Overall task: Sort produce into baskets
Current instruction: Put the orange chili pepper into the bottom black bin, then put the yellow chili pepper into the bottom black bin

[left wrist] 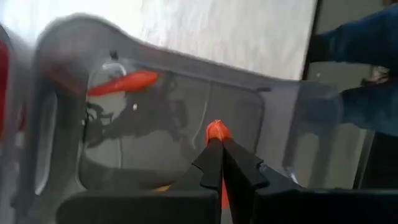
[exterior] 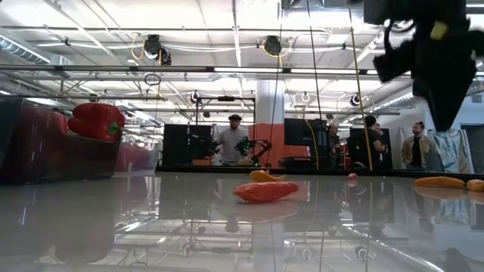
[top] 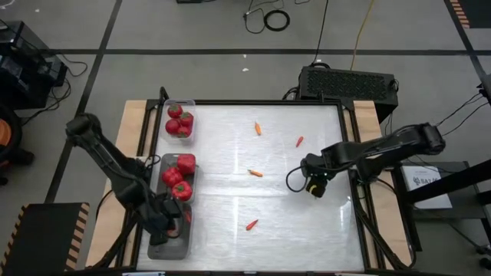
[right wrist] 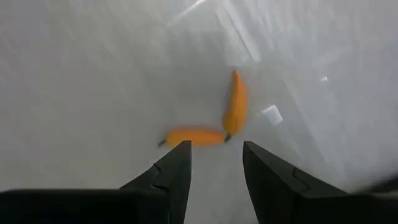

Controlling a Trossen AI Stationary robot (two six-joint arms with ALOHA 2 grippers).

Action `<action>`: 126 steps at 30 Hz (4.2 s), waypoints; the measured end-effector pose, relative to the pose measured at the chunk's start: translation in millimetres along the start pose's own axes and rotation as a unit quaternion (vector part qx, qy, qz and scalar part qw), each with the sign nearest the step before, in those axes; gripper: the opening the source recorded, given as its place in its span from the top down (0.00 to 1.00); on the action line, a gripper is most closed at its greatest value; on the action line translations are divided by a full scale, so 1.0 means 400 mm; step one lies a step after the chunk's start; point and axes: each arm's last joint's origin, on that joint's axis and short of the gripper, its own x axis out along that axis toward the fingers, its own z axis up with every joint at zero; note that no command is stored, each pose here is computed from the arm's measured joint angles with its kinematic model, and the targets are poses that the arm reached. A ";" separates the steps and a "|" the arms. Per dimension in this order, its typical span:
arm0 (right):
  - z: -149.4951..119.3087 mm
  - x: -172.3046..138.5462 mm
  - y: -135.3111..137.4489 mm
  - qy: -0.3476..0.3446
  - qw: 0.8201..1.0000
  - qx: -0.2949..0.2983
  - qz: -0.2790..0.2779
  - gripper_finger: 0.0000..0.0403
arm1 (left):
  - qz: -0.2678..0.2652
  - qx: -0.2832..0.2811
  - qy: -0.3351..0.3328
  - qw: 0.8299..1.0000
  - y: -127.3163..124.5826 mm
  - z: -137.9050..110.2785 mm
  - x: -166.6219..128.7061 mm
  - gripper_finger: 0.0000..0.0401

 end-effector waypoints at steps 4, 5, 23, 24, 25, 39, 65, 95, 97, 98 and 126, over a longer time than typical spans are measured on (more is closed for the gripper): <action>0.005 0.051 -0.026 -0.002 1.000 0.012 0.002 0.66 | 0.017 -0.017 0.025 0.999 -0.002 0.000 0.032 0.93; 0.006 0.058 -0.031 -0.003 1.000 0.014 0.002 0.66 | 0.019 -0.017 0.032 0.999 -0.002 -0.001 0.039 0.92; 0.038 0.077 -0.061 -0.046 0.999 0.005 -0.003 0.48 | -0.026 -0.067 0.067 0.995 -0.028 0.042 0.018 0.60; 0.038 0.078 -0.061 -0.048 0.999 0.004 -0.002 0.46 | -0.035 -0.067 0.061 0.995 -0.035 0.049 0.007 0.60; 0.039 0.080 -0.061 -0.050 0.999 0.004 -0.001 0.45 | -0.043 -0.066 0.054 0.995 -0.041 0.057 -0.005 0.60; 0.007 0.162 -0.083 -0.048 0.999 0.025 0.001 0.41 | -0.080 -0.011 -0.179 0.980 -0.096 0.199 -0.205 0.60; -0.015 0.196 -0.073 -0.072 0.996 0.057 0.006 0.67 | -0.019 0.072 -0.320 0.944 -0.097 0.276 -0.330 0.60; 0.134 -0.002 0.084 -0.316 0.920 0.070 0.223 1.00 | 0.125 0.137 -0.318 0.930 0.029 0.209 -0.439 0.60; 0.151 -0.010 0.114 -0.342 0.902 0.063 0.255 1.00 | 0.136 0.146 -0.321 0.926 0.050 0.206 -0.444 0.60; 0.161 -0.013 0.132 -0.352 0.895 0.057 0.268 1.00 | 0.139 0.150 -0.320 0.925 0.061 0.203 -0.443 0.60; 0.640 0.125 0.721 -0.510 0.750 -0.136 0.399 1.00 | 0.191 0.148 -0.257 0.936 0.261 0.167 -0.320 0.60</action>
